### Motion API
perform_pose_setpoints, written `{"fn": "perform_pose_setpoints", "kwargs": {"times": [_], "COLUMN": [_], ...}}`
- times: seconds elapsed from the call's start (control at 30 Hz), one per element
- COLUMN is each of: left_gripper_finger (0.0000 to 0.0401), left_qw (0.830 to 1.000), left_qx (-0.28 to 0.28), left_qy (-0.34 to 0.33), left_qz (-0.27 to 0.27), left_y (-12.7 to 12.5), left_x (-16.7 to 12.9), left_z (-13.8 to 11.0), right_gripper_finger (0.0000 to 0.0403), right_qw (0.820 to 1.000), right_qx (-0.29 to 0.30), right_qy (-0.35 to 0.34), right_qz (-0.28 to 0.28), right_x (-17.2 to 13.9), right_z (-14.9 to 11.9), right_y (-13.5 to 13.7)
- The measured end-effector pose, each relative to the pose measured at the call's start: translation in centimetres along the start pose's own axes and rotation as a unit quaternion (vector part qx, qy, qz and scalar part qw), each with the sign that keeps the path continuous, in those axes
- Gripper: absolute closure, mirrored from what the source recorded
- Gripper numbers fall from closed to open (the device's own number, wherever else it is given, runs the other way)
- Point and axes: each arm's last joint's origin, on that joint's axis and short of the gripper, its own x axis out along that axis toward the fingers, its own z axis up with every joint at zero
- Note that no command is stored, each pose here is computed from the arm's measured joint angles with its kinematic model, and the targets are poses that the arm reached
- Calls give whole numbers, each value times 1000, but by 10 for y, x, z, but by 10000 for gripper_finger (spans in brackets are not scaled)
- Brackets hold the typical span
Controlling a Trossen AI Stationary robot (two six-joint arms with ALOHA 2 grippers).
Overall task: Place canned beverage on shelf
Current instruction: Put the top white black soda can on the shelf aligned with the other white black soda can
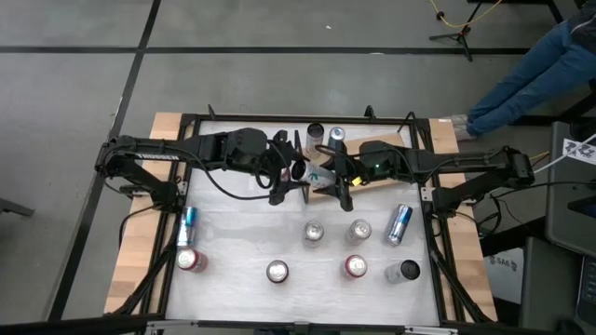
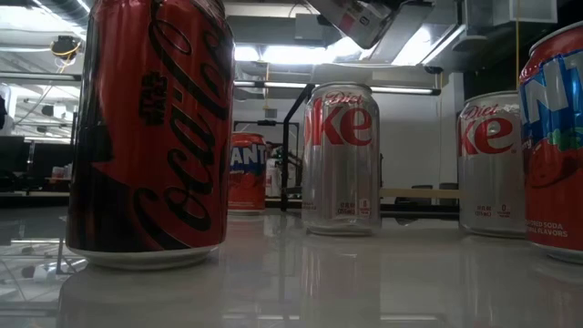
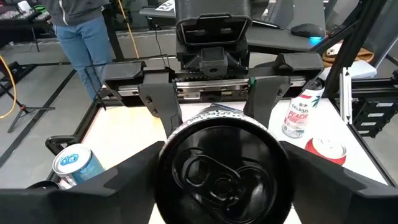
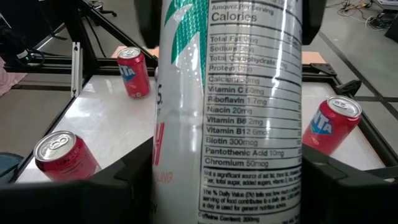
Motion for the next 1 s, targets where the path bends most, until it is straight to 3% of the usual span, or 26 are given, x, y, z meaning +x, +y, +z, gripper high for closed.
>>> {"fn": "perform_pose_setpoints", "kwargs": {"times": [0.23,0.83,1.0], "left_gripper_finger": [164,159,159], "left_qw": [1000,1000,1000], "left_qx": [-1,-1,0], "left_qy": [0,0,0], "left_qz": [0,-1,0], "left_y": [0,0,0], "left_x": [0,0,0], "left_z": [0,0,0], "right_gripper_finger": [152,152,127], "right_qw": [1000,1000,1000], "right_qx": [-1,0,3], "right_qy": [1,4,8], "right_qz": [1,1,0], "right_x": [0,0,0], "right_z": [0,-1,-2], "right_y": [0,0,0]}}
